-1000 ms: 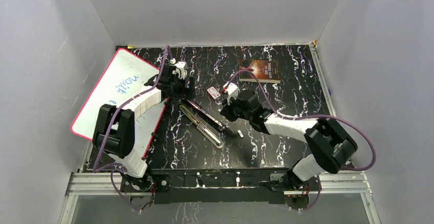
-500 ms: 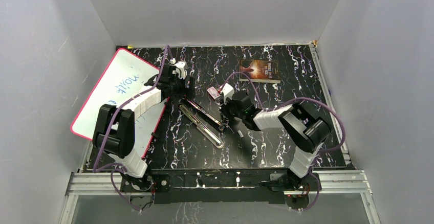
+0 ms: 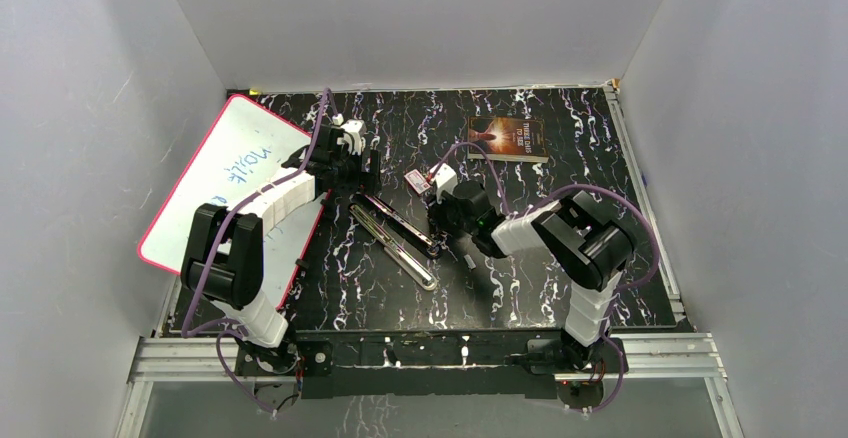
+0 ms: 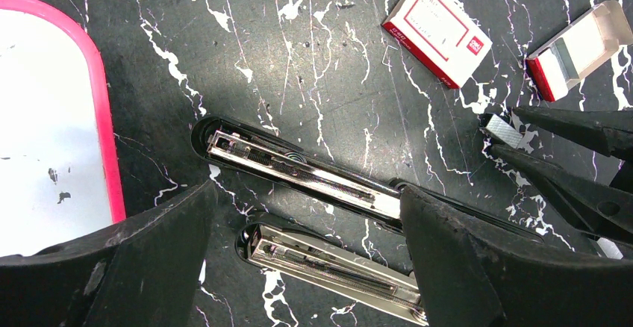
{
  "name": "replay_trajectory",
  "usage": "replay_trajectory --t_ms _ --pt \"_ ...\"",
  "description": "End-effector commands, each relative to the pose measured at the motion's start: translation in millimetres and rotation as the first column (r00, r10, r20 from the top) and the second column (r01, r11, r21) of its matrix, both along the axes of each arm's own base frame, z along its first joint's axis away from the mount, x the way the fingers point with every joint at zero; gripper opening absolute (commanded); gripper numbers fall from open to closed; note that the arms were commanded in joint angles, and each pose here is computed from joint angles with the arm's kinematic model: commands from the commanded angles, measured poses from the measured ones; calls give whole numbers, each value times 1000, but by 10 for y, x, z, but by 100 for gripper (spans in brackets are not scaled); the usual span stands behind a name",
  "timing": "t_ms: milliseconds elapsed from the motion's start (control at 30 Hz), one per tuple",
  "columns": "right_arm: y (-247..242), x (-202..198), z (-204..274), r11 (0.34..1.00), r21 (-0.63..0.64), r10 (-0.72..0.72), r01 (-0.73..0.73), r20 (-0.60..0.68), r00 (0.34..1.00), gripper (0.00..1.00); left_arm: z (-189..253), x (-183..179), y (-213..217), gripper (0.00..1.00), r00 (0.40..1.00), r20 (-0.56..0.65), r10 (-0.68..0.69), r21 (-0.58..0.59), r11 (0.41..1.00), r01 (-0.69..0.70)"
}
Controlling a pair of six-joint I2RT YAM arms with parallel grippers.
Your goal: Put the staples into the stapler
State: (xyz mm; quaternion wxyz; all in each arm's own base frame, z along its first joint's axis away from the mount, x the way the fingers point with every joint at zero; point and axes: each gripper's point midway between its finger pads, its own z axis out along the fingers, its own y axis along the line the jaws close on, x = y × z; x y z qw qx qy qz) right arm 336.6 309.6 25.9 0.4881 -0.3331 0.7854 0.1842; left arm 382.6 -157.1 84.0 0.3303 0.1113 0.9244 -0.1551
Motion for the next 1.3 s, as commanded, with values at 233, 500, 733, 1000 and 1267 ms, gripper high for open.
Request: replay_trajectory --t_ms 233,500,733,1000,1267 --pt "-163 -197 -239 1000 12 -25 25 -35 999 51 161 59 -19 91 999 32 -8 -10 1000 8" --pt "-194 -235 -378 1000 9 -26 27 -44 999 47 169 68 -17 91 999 35 -7 -11 1000 7" --pt "-223 -212 -454 999 -3 -47 47 -49 998 33 160 66 -21 91 999 32 -8 -11 1000 8" --pt "-148 -166 -225 999 32 -33 34 -21 999 4 177 67 -15 91 999 37 -7 -9 1000 8" --pt "100 -263 1132 974 186 105 -125 117 988 0 190 59 -13 91 999 39 -7 -9 1000 7"
